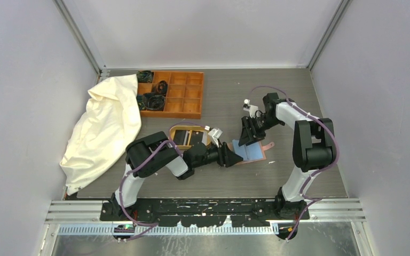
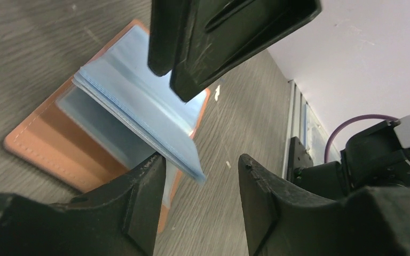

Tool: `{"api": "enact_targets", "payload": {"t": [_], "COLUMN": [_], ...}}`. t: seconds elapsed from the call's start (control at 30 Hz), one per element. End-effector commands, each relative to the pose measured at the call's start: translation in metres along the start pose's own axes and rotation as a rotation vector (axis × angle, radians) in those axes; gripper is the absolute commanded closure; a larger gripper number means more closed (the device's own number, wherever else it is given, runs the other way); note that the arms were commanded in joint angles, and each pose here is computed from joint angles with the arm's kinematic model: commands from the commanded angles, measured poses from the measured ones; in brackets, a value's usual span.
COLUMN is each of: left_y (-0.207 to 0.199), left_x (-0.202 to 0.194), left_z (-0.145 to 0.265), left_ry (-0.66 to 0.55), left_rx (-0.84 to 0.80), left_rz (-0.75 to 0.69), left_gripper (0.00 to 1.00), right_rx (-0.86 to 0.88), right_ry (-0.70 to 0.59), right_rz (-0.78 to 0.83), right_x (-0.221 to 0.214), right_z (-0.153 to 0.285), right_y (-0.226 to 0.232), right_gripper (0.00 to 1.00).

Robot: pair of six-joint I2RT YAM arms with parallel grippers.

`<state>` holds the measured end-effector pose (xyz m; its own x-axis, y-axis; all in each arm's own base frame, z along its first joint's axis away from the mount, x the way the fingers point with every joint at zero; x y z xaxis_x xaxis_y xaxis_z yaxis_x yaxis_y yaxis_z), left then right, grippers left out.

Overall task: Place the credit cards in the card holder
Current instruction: Turn over the card slot in the card holder.

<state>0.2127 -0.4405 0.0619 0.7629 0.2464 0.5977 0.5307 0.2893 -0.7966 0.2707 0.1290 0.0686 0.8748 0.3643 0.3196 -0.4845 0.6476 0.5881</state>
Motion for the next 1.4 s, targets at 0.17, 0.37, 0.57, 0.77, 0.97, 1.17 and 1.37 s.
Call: {"api": "enact_targets", "payload": {"t": [0.17,0.37,0.57,0.77,0.97,1.17,1.37], "left_y": [-0.035,-0.028,-0.026,-0.023,-0.027,-0.022,-0.009], "left_x": [0.026,0.027,0.031,0.038,0.046,0.055,0.055], "left_z": [-0.022,-0.025,-0.025,-0.02,-0.016,-0.018,-0.027], "left_ry": [-0.047,-0.044,-0.051,-0.078,-0.103,-0.135,-0.121], "left_rx": [-0.152,-0.14,-0.139,-0.156,-0.159,-0.114,-0.028], "left_rz": [-0.064,-0.054,-0.04,0.003,0.043,0.088,0.104], "left_gripper": [0.47,0.46,0.45,0.45,0.47,0.67,0.82], "right_rx": [0.041,0.042,0.035,-0.016,-0.022,0.019,0.036], "right_ry": [-0.077,-0.03,-0.002,0.028,0.03,-0.02,-0.072], "right_rz": [-0.017,-0.051,-0.069,-0.074,-0.075,-0.066,-0.098], "right_x": [0.015,0.009,0.005,0.001,0.001,0.006,0.009], "right_z": [0.019,0.013,0.009,0.007,0.007,0.014,0.024], "right_y": [0.008,0.001,-0.004,-0.016,-0.018,-0.012,-0.015], "right_gripper": [0.4,0.43,0.54,0.63,0.63,0.59,0.56]}}
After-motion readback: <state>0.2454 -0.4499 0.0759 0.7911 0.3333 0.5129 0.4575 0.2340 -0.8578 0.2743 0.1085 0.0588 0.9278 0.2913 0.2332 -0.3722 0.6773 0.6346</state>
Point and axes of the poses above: each gripper's point midway between its finger pads, its own z axis back along the fingers, its own y axis along the line the jaws close on, x = y × z, the point moved 1 cm from there along z, back along the fingers, and after that the axes turned 7 degrees about z, right-handed, at the moved point
